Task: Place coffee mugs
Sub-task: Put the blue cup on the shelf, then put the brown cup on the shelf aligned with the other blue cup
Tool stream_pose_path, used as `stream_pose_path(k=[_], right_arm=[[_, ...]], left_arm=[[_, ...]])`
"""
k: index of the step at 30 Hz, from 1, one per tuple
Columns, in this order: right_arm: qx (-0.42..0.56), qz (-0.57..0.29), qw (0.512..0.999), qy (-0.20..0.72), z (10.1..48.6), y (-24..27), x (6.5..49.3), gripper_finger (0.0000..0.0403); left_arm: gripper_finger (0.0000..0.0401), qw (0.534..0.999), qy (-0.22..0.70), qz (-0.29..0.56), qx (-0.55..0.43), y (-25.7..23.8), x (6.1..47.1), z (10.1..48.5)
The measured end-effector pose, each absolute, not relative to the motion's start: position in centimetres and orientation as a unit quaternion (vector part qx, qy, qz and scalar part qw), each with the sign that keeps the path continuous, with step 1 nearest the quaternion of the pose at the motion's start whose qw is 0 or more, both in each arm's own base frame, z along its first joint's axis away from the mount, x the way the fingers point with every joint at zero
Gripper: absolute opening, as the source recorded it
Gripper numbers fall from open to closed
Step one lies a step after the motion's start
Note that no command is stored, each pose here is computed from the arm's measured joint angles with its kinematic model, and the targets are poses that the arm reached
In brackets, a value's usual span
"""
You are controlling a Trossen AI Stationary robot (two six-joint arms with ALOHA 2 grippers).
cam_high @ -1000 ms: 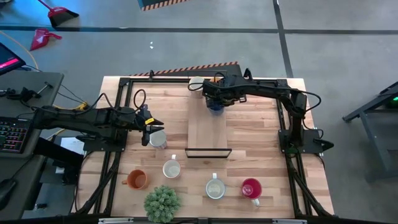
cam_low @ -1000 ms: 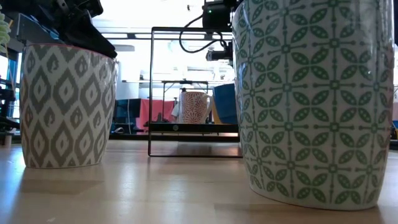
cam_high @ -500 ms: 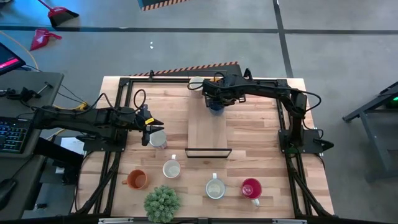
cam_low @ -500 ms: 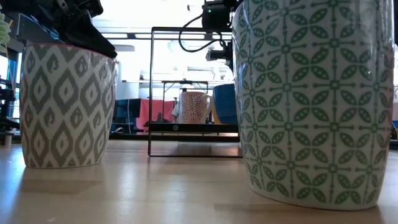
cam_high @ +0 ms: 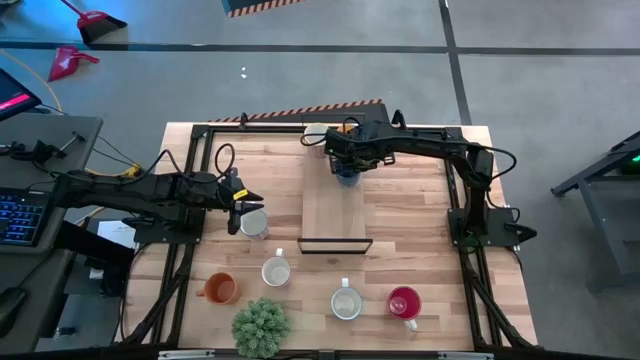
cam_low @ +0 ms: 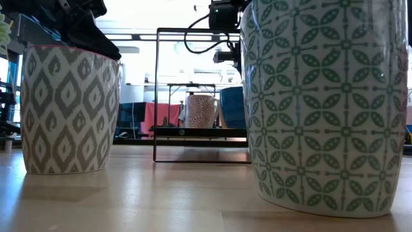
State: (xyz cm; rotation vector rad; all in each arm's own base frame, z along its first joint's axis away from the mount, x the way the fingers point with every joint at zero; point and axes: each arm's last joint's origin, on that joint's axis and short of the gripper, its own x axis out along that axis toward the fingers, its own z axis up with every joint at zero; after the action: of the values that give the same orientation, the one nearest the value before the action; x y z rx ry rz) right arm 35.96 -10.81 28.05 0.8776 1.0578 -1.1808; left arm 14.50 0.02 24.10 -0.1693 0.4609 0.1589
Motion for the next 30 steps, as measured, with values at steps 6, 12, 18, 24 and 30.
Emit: stream_pose_path(k=[6, 12, 18, 24, 30], right_arm=[[0.373, -0.51, 0.62, 0.466, 28.04, -10.8, 35.92, 0.0069], [0.365, -0.504, 0.624, 0.473, 28.04, -10.89, 35.88, 0.0069], [0.361, -0.502, 0.625, 0.476, 28.04, -10.91, 35.85, 0.0088], [0.351, -0.515, 0.627, 0.467, 28.08, -11.0, 35.83, 0.0126], [0.346, -0.52, 0.629, 0.463, 28.26, -11.04, 35.79, 0.0142]], left_arm=[[0.0085, 0.967, 0.228, 0.079, -0.084, 0.02, 14.5, 24.1], [0.0085, 0.967, 0.228, 0.079, -0.084, 0.02, 14.5, 24.1], [0.0085, 0.967, 0.228, 0.079, -0.084, 0.02, 14.49, 24.09], [0.0085, 0.967, 0.228, 0.079, -0.084, 0.02, 14.49, 24.09], [0.0085, 0.967, 0.228, 0.079, -0.084, 0.02, 14.49, 24.09]])
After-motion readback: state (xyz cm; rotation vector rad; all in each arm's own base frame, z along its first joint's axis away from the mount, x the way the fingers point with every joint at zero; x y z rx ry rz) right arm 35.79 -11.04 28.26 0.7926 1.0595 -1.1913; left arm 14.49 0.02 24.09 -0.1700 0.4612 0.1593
